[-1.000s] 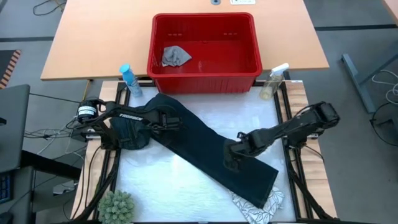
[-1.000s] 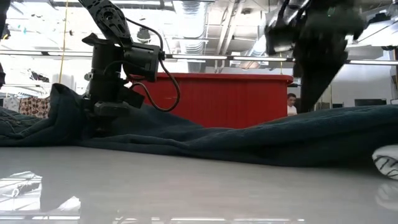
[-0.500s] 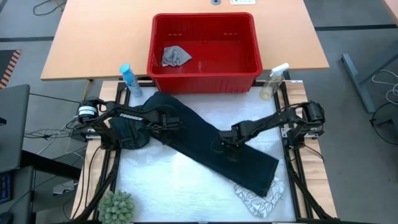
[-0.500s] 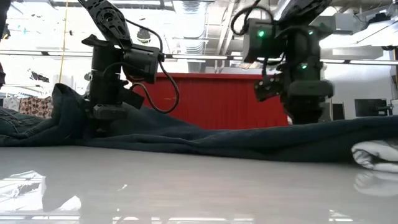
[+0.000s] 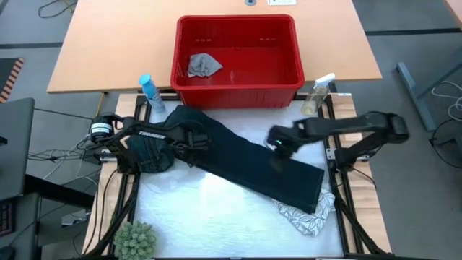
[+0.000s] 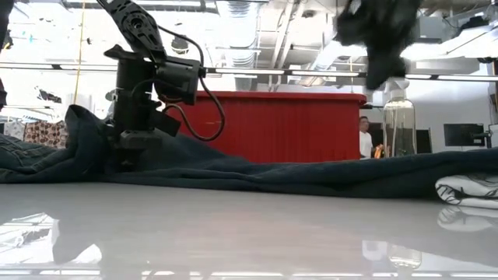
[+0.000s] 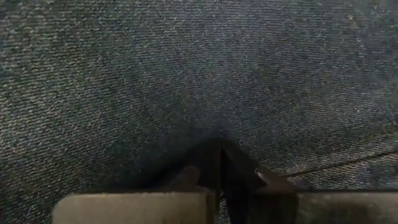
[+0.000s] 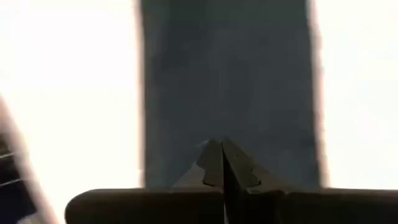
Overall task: Fold laundry
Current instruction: Fold the dark blue pants
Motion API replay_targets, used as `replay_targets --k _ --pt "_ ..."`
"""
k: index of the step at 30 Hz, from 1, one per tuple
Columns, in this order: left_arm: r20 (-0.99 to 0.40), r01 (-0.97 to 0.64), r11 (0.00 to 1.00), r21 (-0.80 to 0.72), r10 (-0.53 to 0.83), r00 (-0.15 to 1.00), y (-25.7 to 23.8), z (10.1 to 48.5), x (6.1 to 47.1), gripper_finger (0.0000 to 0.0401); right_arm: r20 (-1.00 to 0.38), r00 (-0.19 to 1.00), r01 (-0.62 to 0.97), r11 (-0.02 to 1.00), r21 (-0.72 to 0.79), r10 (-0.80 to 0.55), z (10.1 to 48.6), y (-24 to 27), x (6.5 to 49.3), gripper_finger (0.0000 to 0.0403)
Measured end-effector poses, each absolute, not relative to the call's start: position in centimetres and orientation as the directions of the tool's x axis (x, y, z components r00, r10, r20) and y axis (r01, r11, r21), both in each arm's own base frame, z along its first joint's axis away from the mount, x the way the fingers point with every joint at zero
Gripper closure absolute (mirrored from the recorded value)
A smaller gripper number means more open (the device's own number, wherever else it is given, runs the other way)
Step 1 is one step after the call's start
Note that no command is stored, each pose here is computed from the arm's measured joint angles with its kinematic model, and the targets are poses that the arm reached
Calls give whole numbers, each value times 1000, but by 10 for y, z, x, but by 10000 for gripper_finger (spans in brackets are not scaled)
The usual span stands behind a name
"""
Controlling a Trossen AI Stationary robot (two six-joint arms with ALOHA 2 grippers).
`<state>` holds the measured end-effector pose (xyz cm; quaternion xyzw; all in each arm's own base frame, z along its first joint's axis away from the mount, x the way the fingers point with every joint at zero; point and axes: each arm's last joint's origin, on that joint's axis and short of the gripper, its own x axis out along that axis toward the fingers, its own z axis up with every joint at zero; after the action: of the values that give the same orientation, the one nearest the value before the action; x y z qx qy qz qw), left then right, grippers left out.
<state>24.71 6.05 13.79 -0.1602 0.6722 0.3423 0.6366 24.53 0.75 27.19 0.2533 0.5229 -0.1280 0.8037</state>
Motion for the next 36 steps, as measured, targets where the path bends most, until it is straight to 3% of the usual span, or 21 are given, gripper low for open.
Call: replay_targets --k 7,15,29,36 --pt "-981 -664 724 187 169 -93 72 138 248 401 -878 402 399 814 423 259 283 110 211 389" --pt "-983 -653 736 178 163 -85 84 138 246 401 -916 276 523 754 398 292 253 190 184 389" --pt "-986 -660 736 151 155 -53 88 137 248 401 -994 27 658 746 99 108 185 223 185 389" --pt "-986 -643 751 151 161 -45 89 137 249 401 -996 -24 678 733 51 91 172 226 189 389"
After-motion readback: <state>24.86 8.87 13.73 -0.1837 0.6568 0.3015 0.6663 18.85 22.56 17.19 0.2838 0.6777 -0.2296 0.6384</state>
